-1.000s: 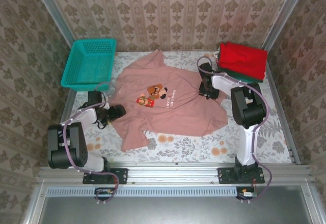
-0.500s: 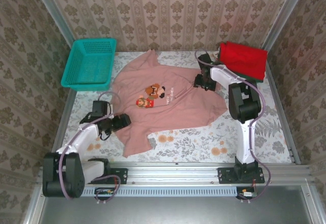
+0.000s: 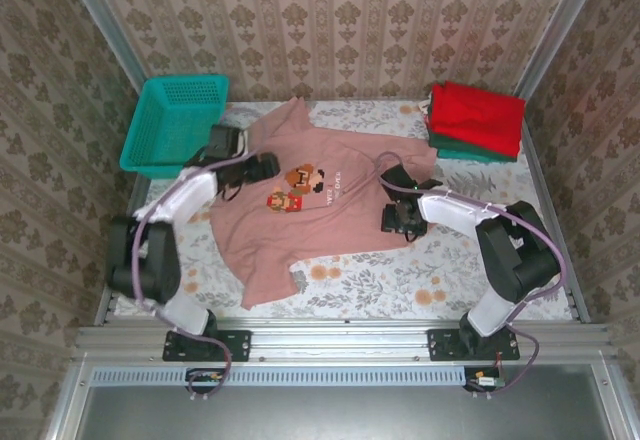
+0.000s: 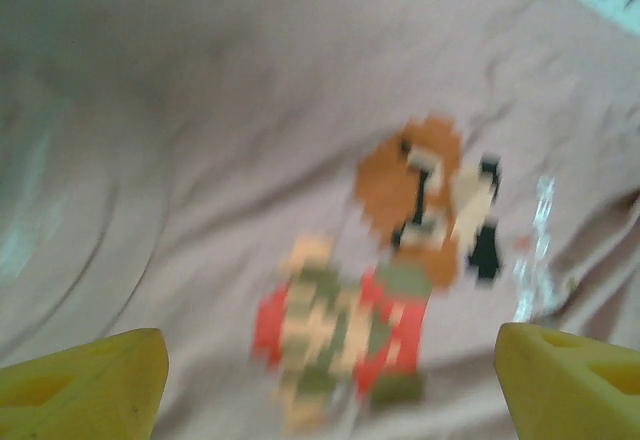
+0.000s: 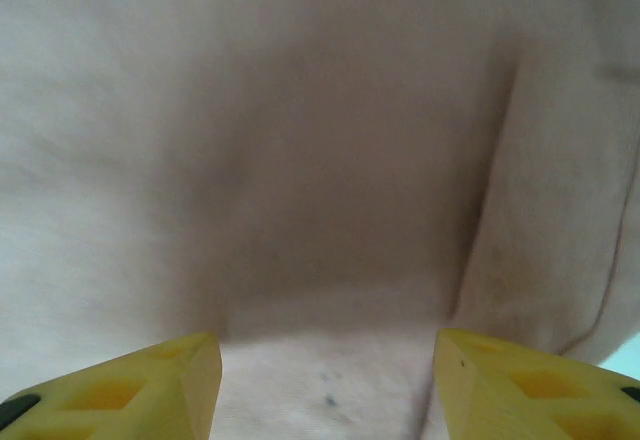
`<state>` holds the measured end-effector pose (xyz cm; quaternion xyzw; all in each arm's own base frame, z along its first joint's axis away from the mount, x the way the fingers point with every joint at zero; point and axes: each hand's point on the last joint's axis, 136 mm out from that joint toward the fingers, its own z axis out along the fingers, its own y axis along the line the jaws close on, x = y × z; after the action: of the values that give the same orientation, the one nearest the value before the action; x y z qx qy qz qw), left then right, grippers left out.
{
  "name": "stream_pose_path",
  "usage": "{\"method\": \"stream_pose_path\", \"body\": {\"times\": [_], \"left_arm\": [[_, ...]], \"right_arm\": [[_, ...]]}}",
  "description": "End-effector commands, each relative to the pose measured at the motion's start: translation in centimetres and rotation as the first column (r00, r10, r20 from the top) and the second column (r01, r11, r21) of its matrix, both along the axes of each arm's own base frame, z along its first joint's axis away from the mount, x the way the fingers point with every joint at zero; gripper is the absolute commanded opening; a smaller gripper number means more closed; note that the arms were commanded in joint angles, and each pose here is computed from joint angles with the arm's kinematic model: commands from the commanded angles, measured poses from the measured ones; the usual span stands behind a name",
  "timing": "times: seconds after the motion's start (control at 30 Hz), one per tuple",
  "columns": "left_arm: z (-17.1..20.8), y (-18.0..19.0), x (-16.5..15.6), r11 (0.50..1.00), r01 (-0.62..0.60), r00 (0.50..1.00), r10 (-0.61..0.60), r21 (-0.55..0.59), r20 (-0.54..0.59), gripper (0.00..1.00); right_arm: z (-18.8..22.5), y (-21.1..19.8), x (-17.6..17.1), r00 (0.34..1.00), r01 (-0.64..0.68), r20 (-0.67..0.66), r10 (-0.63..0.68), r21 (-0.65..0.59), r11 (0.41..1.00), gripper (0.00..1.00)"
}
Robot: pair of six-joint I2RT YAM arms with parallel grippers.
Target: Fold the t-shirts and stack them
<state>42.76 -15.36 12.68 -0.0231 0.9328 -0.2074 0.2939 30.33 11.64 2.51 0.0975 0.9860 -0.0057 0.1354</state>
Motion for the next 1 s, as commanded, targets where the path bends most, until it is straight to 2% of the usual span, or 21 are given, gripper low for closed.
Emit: {"method": "stream_pose_path", "body": {"times": [0.0,0.13,0.2,0.3,0.47,0.63,0.73,0.8,0.9,0.97], "left_arm": [[-1.0,-3.5,5.3,0.996,0.094,0.995,-0.094,0.008,0.041,0.85],[-5.9,-4.4,9.4,0.996,0.081,0.996,-0.08,0.041,-0.024,0.83],[-8.4,-4.2,10.4,0.996,0.063,0.996,-0.058,0.066,-0.072,0.83],[-10.7,-3.0,11.0,0.997,0.011,0.991,-0.002,0.072,-0.132,0.83],[-13.1,1.6,11.1,0.989,-0.127,0.969,0.14,0.077,-0.202,0.83],[-13.2,2.3,10.5,0.987,-0.129,0.965,0.146,0.094,-0.217,0.83],[-13.1,2.4,10.4,0.988,-0.125,0.965,0.143,0.095,-0.218,0.83],[-13.0,2.2,10.5,0.988,-0.129,0.966,0.145,0.087,-0.215,0.84],[-13.4,2.1,11.0,0.987,-0.139,0.963,0.153,0.079,-0.223,0.84],[-13.6,2.0,11.3,0.987,-0.138,0.961,0.153,0.08,-0.23,0.84]], "right_arm": [[0.3,-0.5,0.0,0.996,0.068,0.055,-0.068,0.004,0.998,0.6],[-0.6,-2.0,-2.3,0.995,0.096,0.022,-0.095,-0.035,0.995,0.6],[-0.8,-2.9,-3.6,0.994,0.113,0.003,-0.113,-0.053,0.992,0.6],[-0.9,-4.2,-5.9,0.99,0.132,-0.03,-0.135,-0.072,0.989,0.58],[-0.4,-5.5,-9.6,0.984,0.171,-0.035,-0.172,-0.044,0.984,0.53],[2.3,-6.1,-12.3,0.983,0.183,0.004,-0.183,-0.003,0.983,0.53],[6.1,-5.9,-10.4,0.972,0.177,0.148,-0.184,0.063,0.982,0.54],[8.0,-5.0,-7.5,0.957,0.164,0.227,-0.182,0.094,0.982,0.52],[7.7,-2.8,-2.7,0.959,0.123,0.246,-0.141,0.084,0.989,0.49],[6.2,-1.8,-0.2,0.973,0.106,0.202,-0.112,0.038,0.994,0.45]]}}
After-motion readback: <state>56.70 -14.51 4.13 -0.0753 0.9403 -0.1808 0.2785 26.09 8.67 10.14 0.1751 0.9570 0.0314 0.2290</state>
